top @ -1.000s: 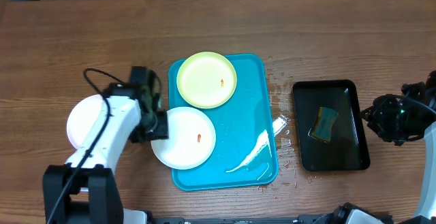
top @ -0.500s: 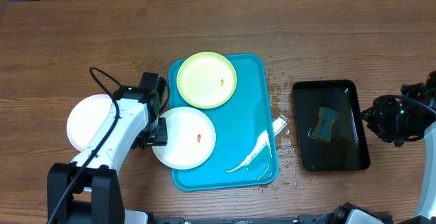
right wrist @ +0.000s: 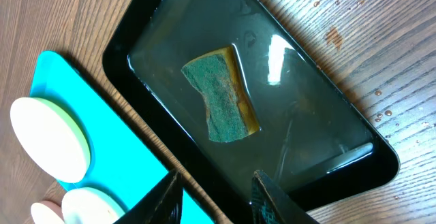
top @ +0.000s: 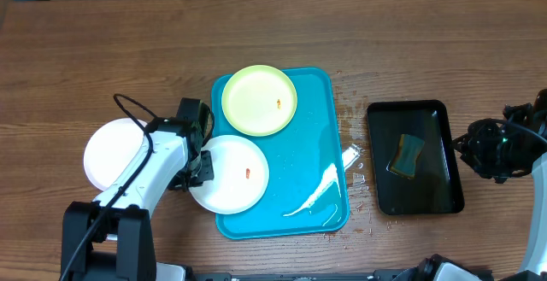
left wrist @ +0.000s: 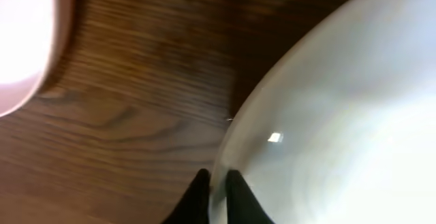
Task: Clean dirty plates on tray and stack at the side
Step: 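Grip the remaining white plate rim with the left gripper, then wet the sponge in the black tray water with the right gripper, then scrub the white plate with the sponge in the right gripper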
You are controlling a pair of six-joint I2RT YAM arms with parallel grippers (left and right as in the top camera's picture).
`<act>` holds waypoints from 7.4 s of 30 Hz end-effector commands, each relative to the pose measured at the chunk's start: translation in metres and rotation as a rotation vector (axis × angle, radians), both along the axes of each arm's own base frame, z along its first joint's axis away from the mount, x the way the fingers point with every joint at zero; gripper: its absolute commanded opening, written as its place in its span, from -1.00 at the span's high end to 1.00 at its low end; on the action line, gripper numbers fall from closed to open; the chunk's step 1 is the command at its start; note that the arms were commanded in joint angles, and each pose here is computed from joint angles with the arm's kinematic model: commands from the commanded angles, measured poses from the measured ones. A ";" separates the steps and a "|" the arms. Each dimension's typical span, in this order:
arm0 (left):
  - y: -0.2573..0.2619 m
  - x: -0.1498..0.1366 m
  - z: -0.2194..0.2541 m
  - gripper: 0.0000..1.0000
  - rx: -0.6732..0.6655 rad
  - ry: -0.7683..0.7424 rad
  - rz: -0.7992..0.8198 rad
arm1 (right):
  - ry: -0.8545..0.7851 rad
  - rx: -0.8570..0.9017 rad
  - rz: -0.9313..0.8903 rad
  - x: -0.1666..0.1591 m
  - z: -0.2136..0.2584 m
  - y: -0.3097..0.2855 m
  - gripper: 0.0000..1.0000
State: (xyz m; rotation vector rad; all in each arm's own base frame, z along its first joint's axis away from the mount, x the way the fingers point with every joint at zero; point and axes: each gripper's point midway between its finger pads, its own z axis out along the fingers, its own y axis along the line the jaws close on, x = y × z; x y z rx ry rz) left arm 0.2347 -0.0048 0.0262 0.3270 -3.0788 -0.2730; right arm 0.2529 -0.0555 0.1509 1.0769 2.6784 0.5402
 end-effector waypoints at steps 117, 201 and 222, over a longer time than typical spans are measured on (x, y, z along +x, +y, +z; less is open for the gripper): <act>-0.104 0.033 0.005 0.92 -0.238 -0.163 -0.276 | 0.159 -0.267 0.174 0.048 -0.062 0.035 0.67; -0.113 0.024 -0.020 0.92 -0.318 -0.185 -0.302 | 0.093 -0.049 0.492 0.004 -0.153 0.336 0.92; -0.088 0.021 -0.033 0.91 -0.235 -0.191 -0.172 | 0.484 -0.202 0.243 -0.028 -0.166 0.231 0.92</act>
